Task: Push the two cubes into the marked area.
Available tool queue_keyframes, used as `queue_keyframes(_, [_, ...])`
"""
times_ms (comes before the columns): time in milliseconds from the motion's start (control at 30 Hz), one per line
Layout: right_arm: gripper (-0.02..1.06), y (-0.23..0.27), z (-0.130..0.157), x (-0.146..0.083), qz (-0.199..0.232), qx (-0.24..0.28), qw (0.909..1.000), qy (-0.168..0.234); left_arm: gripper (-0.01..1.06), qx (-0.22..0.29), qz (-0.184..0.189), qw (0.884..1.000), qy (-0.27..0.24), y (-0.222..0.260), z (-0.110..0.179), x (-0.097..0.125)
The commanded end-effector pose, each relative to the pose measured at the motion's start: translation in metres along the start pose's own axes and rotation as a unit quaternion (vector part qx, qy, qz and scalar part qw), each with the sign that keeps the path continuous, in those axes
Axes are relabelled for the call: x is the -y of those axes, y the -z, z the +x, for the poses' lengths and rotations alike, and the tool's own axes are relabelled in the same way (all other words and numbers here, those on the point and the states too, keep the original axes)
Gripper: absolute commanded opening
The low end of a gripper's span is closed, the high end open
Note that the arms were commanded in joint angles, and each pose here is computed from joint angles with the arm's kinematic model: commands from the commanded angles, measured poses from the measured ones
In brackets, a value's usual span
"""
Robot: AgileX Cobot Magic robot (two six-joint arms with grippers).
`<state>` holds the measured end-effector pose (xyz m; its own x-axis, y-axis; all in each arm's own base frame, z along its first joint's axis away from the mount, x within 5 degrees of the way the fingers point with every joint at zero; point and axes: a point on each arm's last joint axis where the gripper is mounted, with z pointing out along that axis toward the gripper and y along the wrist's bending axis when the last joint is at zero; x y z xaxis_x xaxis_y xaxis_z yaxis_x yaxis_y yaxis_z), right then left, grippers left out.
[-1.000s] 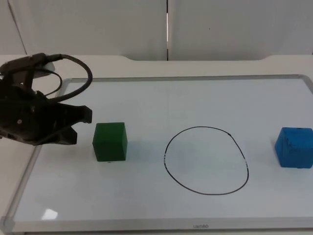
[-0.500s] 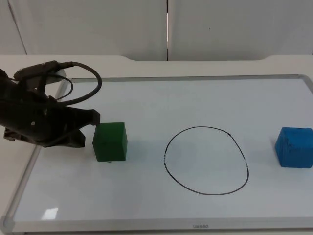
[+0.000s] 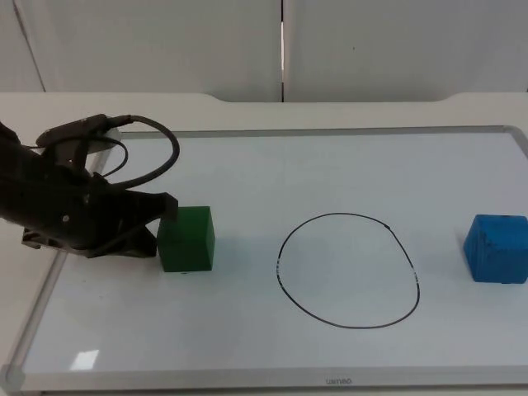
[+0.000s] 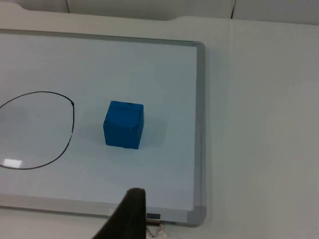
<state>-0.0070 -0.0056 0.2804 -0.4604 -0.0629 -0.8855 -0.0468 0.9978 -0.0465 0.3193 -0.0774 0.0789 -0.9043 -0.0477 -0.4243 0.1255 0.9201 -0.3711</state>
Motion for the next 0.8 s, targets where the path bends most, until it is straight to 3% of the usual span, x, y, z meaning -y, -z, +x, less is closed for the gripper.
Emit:
queue_keyframes(0, [1.05, 0.000, 0.000, 0.000, 0.003, 0.003, 1.0000, 0.001, 0.00, 0.001, 0.008, 1.000, 0.003, -0.001, 0.000, 0.002])
queue_keyframes(167, [1.05, 0.000, 0.000, 0.000, 0.003, 0.003, 1.0000, 0.001, 0.00, 0.002, 0.029, 1.000, 0.008, -0.001, -0.001, 0.006])
queue_keyframes(767, [1.05, 0.000, 0.000, 0.000, 0.003, 0.003, 1.0000, 0.001, 0.00, 0.003, 0.040, 0.999, -0.020, -0.006, 0.003, 0.024])
